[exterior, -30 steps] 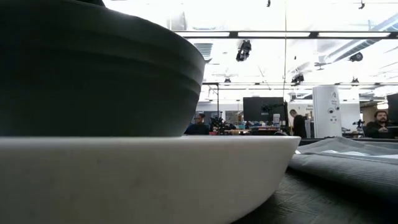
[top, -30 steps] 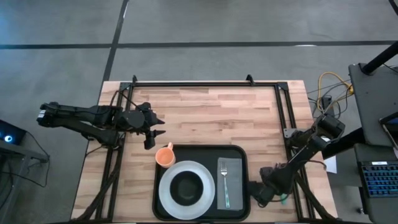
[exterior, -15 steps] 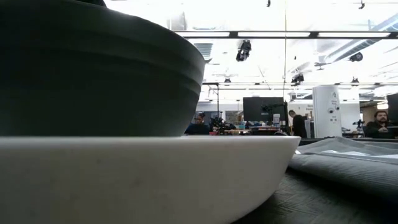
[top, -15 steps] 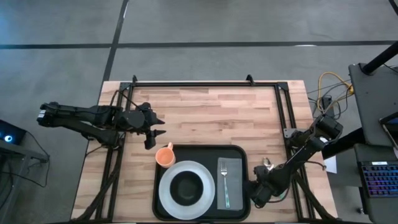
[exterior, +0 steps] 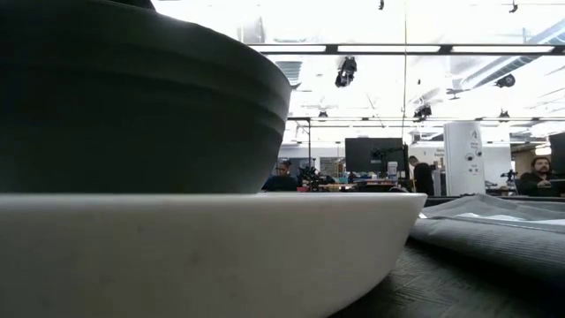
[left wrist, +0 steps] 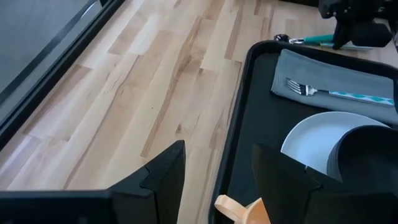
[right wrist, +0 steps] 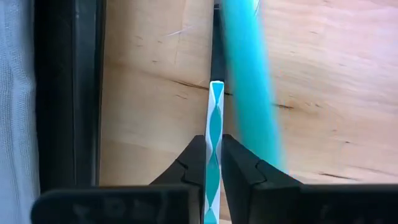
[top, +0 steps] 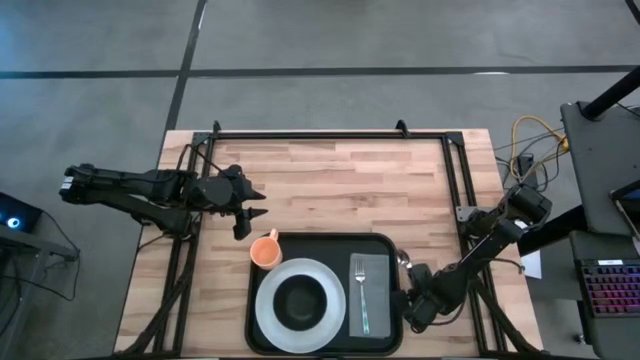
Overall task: Set up tray
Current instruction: Put the blue knife on the napkin to the right of the blue fork
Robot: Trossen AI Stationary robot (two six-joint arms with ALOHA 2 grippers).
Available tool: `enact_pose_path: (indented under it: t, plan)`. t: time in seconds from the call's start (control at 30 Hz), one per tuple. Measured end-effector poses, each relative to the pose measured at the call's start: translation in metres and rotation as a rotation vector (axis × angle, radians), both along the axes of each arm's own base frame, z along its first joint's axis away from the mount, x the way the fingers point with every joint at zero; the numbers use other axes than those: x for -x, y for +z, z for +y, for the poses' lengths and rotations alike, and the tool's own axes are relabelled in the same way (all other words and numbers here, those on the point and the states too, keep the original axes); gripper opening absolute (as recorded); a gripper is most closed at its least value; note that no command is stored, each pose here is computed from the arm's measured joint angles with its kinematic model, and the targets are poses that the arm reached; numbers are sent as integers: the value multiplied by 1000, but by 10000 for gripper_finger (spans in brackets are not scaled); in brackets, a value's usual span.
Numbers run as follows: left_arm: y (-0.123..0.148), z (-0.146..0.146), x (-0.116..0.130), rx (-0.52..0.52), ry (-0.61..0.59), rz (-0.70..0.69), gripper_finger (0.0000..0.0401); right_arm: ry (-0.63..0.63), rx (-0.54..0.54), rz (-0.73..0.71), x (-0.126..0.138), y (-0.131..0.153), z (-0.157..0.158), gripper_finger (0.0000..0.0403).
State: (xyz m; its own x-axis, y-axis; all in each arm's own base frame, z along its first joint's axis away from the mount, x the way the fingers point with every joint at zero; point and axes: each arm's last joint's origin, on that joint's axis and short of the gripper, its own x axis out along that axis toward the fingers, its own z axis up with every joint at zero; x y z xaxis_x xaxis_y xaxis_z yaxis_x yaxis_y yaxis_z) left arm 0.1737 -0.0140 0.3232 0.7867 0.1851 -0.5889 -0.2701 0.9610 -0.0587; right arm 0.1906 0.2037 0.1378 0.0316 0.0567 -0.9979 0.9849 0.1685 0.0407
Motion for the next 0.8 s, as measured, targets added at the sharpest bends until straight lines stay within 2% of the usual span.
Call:
enact_pose_path:
  t: [0.2,0.47,0.63,0.8]
  plan:
    - [0,0,0,0,1,0,166,-34,3,-12,1,4,-2,19]
    - [0,0,0,0,1,0,166,-49,79,-156,7,35,-16,17]
    - [0,0,0,-1,2,0,166,-72,94,-149,15,50,-28,16]
    - [0,0,0,-1,3,0,166,-87,160,-77,24,62,-41,16]
